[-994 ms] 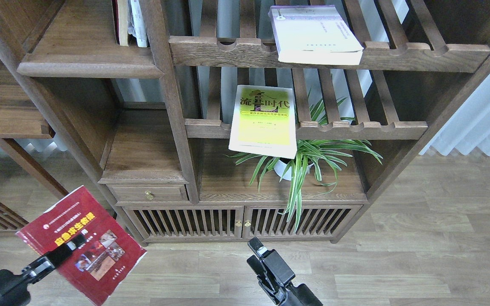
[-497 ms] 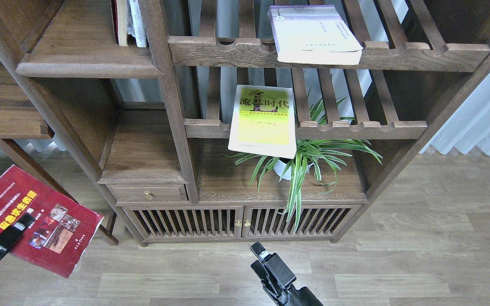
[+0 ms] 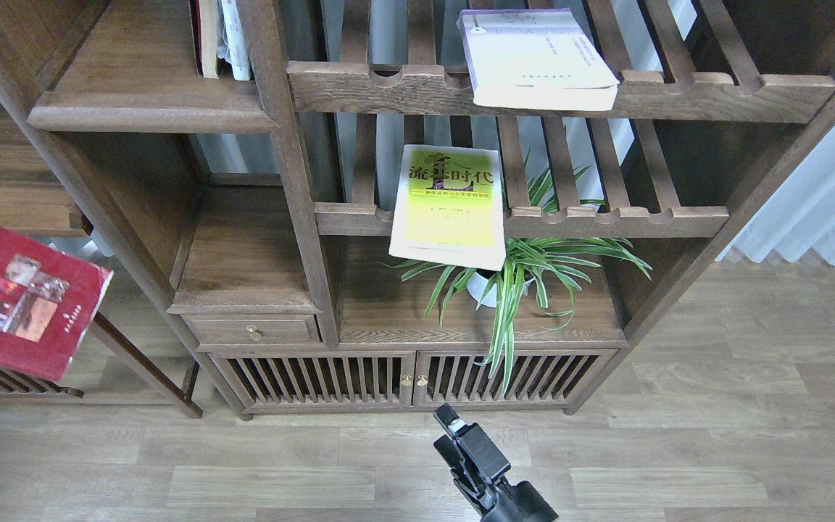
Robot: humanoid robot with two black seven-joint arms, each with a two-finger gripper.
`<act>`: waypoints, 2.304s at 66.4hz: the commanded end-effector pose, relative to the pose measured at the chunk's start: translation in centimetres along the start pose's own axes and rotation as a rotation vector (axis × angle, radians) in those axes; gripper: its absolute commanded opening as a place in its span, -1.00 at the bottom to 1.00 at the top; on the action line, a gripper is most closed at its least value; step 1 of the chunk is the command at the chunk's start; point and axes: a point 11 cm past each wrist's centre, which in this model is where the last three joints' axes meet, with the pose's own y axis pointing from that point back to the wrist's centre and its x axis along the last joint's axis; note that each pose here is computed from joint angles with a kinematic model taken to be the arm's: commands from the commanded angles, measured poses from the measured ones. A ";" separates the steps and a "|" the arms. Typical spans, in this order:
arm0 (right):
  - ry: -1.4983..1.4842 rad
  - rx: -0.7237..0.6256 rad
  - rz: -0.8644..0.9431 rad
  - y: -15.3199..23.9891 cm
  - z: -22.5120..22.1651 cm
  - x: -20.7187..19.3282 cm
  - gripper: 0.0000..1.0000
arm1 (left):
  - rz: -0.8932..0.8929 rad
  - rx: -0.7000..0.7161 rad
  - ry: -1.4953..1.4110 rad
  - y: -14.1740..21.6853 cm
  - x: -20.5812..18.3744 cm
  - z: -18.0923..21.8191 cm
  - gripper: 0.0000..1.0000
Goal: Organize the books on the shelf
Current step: 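Raise the red book with the left gripper to the top shelf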
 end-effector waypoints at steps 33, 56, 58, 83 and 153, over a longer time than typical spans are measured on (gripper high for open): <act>0.003 -0.003 0.001 0.0 -0.2 0.0 0.97 | -0.185 0.020 -0.146 -6.2 -5.8 4.7 -0.93; 0.002 -0.003 -0.001 0.0 -0.2 0.0 0.97 | -0.221 -0.026 -0.283 -9.4 -8.4 8.2 -0.93; 0.002 -0.003 -0.001 0.0 -0.2 0.0 0.97 | -0.223 -0.025 -0.288 -9.6 -8.5 8.4 -0.93; 0.002 -0.003 -0.001 0.0 -0.2 0.0 0.97 | -0.252 -0.023 -0.433 -14.2 -12.1 10.8 -0.93; 0.003 0.002 -0.006 -0.1 -0.3 -0.2 0.97 | -0.198 0.036 -0.626 -24.7 -18.3 11.6 -0.93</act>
